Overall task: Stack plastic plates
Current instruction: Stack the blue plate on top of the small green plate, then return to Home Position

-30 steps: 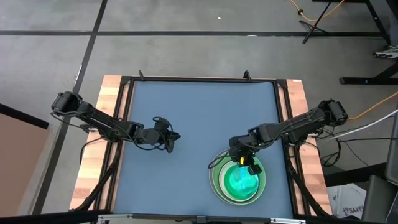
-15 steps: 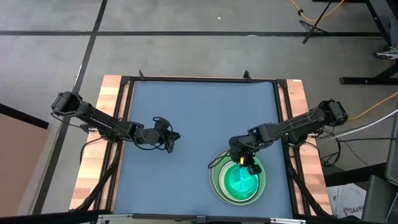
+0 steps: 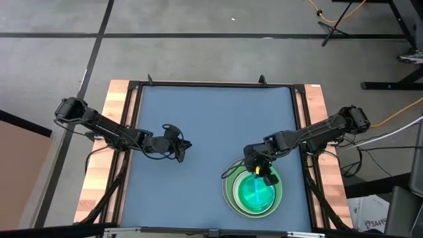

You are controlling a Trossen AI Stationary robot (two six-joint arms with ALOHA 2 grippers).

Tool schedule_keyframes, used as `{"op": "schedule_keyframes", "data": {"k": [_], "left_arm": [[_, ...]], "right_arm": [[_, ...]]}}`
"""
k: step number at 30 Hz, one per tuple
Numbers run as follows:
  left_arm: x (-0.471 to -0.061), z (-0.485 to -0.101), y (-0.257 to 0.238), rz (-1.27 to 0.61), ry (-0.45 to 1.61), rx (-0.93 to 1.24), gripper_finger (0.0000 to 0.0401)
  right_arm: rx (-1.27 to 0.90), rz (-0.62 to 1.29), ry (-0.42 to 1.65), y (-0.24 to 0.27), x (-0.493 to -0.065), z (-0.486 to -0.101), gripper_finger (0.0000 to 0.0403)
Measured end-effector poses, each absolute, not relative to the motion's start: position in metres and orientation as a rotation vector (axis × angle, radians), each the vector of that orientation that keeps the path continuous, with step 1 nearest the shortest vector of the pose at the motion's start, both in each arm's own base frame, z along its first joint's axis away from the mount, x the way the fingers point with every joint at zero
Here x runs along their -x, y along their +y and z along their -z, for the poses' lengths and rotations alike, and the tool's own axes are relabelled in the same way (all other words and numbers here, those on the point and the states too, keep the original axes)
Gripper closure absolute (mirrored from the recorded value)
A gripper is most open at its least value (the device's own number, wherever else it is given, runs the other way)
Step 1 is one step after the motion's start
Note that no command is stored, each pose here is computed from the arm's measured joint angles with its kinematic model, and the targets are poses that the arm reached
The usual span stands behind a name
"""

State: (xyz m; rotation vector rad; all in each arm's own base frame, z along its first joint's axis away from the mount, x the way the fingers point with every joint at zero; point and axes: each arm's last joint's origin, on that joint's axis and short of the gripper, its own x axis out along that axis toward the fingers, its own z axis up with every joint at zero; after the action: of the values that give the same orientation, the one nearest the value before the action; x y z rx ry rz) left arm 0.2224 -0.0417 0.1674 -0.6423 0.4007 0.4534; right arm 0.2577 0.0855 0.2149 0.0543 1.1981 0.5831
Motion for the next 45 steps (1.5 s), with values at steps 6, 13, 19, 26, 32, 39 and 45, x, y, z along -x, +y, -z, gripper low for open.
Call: {"op": "schedule_keyframes", "data": {"k": [6,13,19,26,32,39,45], "left_arm": [[-0.222,-0.167,-0.042,-0.454,0.401,0.642,0.0324],[-0.222,-0.167,-0.042,-0.454,0.400,0.642,0.0324],[-0.223,-0.168,-0.041,-0.445,0.394,0.615,0.0324],[-0.233,-0.185,-0.029,-0.400,0.254,0.446,0.0324],[-0.241,-0.201,-0.011,-0.335,0.121,0.342,0.0324],[-0.243,-0.211,0.014,-0.237,0.047,0.320,0.0324],[-0.235,-0.221,0.037,-0.209,0.011,0.328,0.0324]], "right_arm": [[-0.062,-0.584,1.250,0.084,-0.251,-0.216,0.0304],[-0.038,-0.552,1.253,0.080,-0.242,-0.226,0.0304],[0.000,-0.569,1.177,0.077,-0.231,-0.243,0.0304],[0.107,-0.565,1.037,0.070,-0.215,-0.267,0.0304],[0.161,-0.528,0.925,0.064,-0.198,-0.287,0.0304],[0.218,-0.452,0.795,0.054,-0.174,-0.310,0.0304],[0.247,-0.362,0.702,0.044,-0.150,-0.325,0.0304]]}}
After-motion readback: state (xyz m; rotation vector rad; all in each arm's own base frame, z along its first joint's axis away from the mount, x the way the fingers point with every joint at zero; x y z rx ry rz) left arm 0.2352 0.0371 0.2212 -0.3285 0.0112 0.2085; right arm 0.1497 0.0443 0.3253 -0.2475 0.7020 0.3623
